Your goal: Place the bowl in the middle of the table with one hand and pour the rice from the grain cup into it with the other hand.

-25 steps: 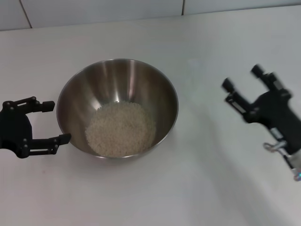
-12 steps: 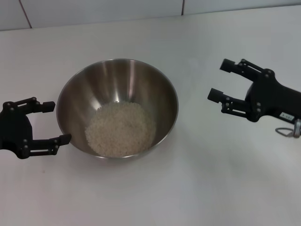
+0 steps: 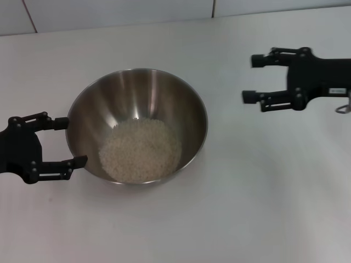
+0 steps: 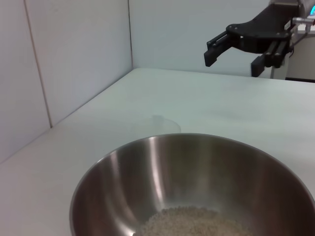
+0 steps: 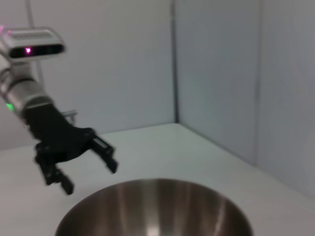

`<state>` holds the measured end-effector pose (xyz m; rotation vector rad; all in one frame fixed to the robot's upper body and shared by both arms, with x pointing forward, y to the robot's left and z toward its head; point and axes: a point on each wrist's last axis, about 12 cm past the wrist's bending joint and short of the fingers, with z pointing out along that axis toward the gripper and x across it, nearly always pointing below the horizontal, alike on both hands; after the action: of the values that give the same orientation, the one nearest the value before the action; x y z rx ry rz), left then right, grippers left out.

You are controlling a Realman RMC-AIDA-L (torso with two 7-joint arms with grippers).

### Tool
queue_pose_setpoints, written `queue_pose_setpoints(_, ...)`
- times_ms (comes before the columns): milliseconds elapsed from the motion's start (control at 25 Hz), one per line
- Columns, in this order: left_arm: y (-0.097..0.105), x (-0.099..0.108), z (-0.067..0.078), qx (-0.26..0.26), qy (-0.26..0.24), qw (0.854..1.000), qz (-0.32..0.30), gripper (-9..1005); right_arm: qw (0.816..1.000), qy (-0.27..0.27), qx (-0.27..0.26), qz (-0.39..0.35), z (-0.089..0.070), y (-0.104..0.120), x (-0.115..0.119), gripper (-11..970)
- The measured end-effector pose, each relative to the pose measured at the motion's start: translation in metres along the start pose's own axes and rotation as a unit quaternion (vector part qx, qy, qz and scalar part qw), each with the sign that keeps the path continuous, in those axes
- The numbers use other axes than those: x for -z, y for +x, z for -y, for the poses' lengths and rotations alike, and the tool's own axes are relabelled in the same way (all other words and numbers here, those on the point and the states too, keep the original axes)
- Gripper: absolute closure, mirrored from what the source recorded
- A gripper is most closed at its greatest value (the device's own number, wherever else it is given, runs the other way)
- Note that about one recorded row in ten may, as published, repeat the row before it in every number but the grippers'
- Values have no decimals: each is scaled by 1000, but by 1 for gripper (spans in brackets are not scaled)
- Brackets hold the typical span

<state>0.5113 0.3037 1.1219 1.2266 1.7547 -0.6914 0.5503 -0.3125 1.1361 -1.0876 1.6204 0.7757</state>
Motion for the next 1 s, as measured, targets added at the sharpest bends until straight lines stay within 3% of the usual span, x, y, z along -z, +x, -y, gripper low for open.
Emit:
queue_pose_setpoints(160, -1, -2, 1, -2, 4, 1000, 0, 125, 999, -39, 12, -19, 2, -12, -16, 134)
queue_pose_setpoints(480, -2, -1, 0, -5, 4, 1000, 0, 125, 997, -61, 15, -38, -4, -9, -29, 133)
queue_pose_setpoints(1000, -4, -1, 0, -4, 4, 1000, 0, 125, 997, -60, 8, -41, -6, -7, -29, 134)
